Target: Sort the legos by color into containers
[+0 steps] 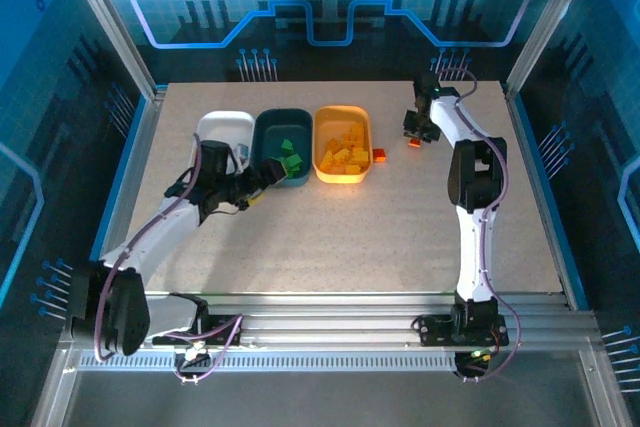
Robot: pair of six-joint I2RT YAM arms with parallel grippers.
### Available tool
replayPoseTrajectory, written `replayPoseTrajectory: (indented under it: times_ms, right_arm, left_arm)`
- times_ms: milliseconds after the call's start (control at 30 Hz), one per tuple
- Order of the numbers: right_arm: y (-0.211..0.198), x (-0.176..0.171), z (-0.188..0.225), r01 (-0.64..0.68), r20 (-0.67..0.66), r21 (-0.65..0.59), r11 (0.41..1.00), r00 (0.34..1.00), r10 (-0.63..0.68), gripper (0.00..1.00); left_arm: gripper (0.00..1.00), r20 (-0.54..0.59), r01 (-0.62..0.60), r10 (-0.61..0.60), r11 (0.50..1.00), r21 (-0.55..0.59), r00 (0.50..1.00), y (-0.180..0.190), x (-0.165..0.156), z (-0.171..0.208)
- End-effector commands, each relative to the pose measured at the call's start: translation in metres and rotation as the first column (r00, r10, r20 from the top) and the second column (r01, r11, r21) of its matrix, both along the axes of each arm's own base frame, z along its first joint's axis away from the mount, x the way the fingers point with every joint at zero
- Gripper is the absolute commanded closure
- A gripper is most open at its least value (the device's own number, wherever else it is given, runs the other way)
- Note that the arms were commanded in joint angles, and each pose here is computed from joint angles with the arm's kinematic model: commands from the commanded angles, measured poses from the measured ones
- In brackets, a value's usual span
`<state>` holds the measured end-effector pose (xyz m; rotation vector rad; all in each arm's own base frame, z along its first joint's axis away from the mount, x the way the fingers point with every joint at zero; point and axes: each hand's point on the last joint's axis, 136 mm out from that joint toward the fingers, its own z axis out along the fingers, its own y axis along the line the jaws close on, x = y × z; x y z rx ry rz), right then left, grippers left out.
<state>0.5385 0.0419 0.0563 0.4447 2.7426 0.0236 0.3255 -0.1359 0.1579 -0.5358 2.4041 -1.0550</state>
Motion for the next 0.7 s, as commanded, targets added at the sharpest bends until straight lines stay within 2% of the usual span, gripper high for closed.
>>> replayPoseTrajectory:
  times_ms: [0,133,267,433,533,600,667]
  right_arm:
    - [0.049,0.001,0.088,-0.096,0.209,-0.015,0.995,0.973,0.097,0.74]
    - [0.142,-0.027,0.110,-0.277,0.289,0.036,0.960,0.923,0.255,0.73]
    - [0.264,-0.059,0.107,-0.514,0.347,0.098,0.852,0.820,0.455,0.73]
    - [0.380,-0.086,0.101,-0.695,0.414,0.145,0.704,0.689,0.595,0.73]
    - [0.440,-0.107,0.098,-0.794,0.447,0.133,0.593,0.582,0.679,0.74]
    - [0.464,-0.115,0.095,-0.820,0.455,0.118,0.559,0.545,0.704,0.74]
    - [0.478,-0.118,0.088,-0.827,0.450,0.129,0.547,0.541,0.711,0.73]
  left_arm:
    - [0.01,-0.024,-0.151,0.152,0.988,0.024,0.988,0.046,-0.004,0.001]
    - [0.01,-0.079,-0.373,0.369,0.927,-0.038,0.926,0.097,-0.005,-0.006]
    - [0.01,-0.121,-0.469,0.460,0.881,-0.058,0.880,0.117,-0.016,-0.018]
    - [0.01,-0.145,-0.559,0.545,0.824,-0.094,0.826,0.137,-0.033,-0.025]
    - [0.01,-0.143,-0.549,0.533,0.829,-0.111,0.834,0.139,-0.039,-0.023]
    - [0.01,-0.154,-0.530,0.513,0.842,-0.102,0.844,0.136,-0.044,-0.025]
    - [0.01,-0.159,-0.528,0.509,0.842,-0.109,0.846,0.136,-0.047,-0.027]
